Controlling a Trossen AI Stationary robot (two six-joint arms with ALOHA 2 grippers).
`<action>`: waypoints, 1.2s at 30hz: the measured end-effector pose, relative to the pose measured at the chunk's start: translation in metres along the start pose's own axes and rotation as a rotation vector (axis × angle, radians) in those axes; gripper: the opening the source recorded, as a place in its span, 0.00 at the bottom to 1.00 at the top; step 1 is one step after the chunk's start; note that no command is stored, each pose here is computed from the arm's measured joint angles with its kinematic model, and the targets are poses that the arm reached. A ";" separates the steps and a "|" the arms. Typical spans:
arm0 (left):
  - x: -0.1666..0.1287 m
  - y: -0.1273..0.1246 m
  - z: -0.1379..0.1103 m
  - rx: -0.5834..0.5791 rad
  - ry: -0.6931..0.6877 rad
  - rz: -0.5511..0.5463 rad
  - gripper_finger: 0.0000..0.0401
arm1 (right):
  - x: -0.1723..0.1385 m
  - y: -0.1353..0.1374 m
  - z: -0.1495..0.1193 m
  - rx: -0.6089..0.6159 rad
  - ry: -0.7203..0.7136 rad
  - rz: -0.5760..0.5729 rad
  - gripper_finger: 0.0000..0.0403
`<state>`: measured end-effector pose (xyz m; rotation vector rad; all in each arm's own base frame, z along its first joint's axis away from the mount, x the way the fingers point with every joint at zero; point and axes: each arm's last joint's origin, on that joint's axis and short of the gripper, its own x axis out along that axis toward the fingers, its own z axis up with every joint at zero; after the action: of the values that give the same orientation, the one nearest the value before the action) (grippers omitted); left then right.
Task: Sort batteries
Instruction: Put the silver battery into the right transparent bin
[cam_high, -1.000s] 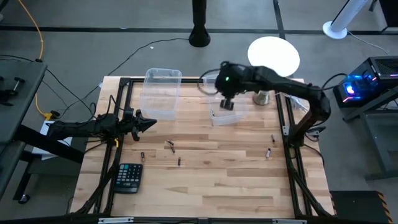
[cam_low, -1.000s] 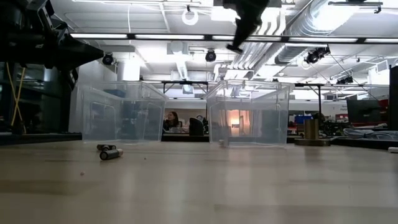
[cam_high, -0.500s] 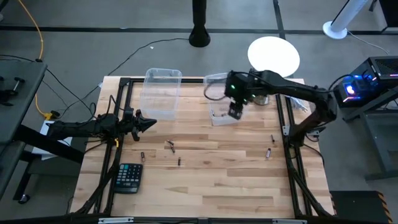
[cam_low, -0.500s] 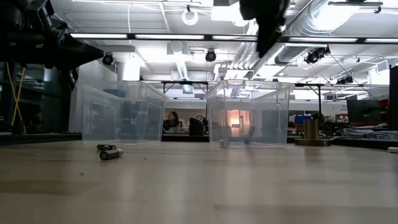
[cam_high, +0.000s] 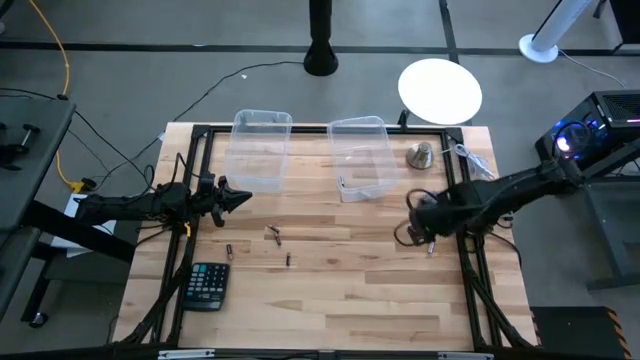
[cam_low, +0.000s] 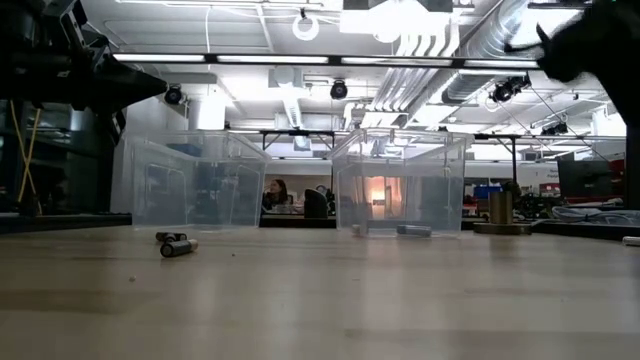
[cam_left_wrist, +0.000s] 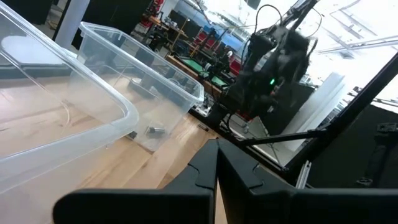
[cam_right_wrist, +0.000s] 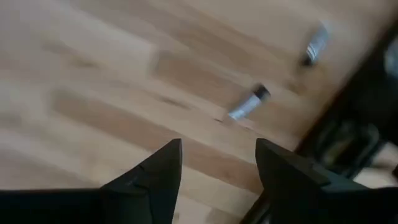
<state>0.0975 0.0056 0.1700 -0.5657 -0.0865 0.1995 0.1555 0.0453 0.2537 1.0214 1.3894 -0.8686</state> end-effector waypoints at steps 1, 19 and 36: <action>0.000 0.000 0.000 0.000 0.000 0.000 0.00 | 0.010 -0.005 -0.003 0.063 0.003 -0.020 0.49; 0.000 0.000 0.000 0.000 0.000 0.000 0.00 | 0.119 -0.035 -0.001 0.440 0.022 0.014 0.49; 0.000 0.000 0.000 0.000 0.000 0.000 0.00 | -0.016 0.002 0.023 0.282 -0.613 0.278 0.04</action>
<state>0.0975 0.0056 0.1701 -0.5657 -0.0864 0.1990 0.1649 0.0233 0.2678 1.0128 0.6056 -1.0699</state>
